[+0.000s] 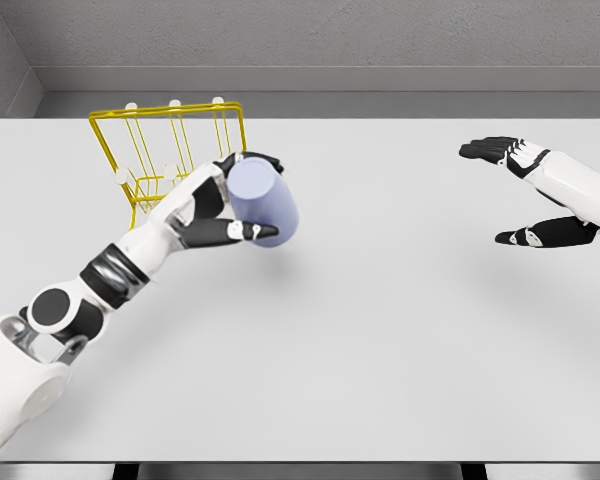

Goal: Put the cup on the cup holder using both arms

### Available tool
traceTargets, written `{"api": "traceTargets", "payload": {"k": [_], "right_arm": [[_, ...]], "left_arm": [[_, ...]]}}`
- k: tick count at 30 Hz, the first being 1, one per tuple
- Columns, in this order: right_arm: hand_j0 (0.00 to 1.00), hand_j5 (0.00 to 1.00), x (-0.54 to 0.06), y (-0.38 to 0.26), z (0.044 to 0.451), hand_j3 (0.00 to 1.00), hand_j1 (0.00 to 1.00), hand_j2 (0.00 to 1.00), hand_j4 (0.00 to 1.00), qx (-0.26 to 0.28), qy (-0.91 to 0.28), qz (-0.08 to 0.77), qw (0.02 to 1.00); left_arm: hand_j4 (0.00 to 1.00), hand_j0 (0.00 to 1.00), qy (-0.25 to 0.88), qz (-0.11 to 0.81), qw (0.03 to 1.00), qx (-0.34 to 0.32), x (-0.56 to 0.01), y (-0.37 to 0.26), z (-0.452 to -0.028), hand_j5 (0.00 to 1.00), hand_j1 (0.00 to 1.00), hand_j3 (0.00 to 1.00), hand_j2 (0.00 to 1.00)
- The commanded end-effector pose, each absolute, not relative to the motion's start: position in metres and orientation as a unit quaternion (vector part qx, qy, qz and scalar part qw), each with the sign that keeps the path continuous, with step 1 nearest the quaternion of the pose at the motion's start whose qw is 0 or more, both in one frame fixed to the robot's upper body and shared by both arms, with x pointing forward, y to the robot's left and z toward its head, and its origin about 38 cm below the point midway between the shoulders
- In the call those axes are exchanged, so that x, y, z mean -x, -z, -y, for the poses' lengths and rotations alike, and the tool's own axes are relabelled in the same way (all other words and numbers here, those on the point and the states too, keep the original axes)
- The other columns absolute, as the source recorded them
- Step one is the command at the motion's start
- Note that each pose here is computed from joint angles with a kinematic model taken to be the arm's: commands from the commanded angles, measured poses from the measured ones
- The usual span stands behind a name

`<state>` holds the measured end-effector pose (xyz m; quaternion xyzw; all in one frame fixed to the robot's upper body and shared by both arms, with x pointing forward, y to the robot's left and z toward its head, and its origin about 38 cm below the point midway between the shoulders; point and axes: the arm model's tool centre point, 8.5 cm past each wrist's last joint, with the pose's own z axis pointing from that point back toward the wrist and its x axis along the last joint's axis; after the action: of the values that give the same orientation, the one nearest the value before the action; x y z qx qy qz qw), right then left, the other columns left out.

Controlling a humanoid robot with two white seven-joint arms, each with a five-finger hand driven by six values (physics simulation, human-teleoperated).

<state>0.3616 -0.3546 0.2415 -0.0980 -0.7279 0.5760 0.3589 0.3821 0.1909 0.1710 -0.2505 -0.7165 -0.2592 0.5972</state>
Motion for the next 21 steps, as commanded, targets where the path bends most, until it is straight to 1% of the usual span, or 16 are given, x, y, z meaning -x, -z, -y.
{"api": "traceTargets", "payload": {"k": [1, 9, 21], "right_arm": [[1.0, 1.0, -0.362, -0.242, 0.355, 1.0, 1.0, 1.0, 1.0, 0.096, -0.573, 0.73, 0.36], [1.0, 1.0, -0.362, -0.242, 0.355, 1.0, 1.0, 1.0, 1.0, 0.096, -0.573, 0.73, 0.36], [1.0, 1.0, -0.362, -0.242, 0.355, 1.0, 1.0, 1.0, 1.0, 0.096, -0.573, 0.73, 0.361]], "left_arm": [[0.62, 0.62, 0.254, 0.722, 0.596, 0.243, -0.385, -0.178, -0.201, 0.62, 0.62, 0.62, 0.62], [0.62, 0.62, 0.248, 0.732, 0.594, 0.223, -0.391, -0.188, -0.22, 0.62, 0.62, 0.62, 0.62], [0.62, 0.62, 0.247, 0.742, 0.585, 0.213, -0.4, -0.202, -0.225, 0.62, 0.62, 0.62, 0.62]]}}
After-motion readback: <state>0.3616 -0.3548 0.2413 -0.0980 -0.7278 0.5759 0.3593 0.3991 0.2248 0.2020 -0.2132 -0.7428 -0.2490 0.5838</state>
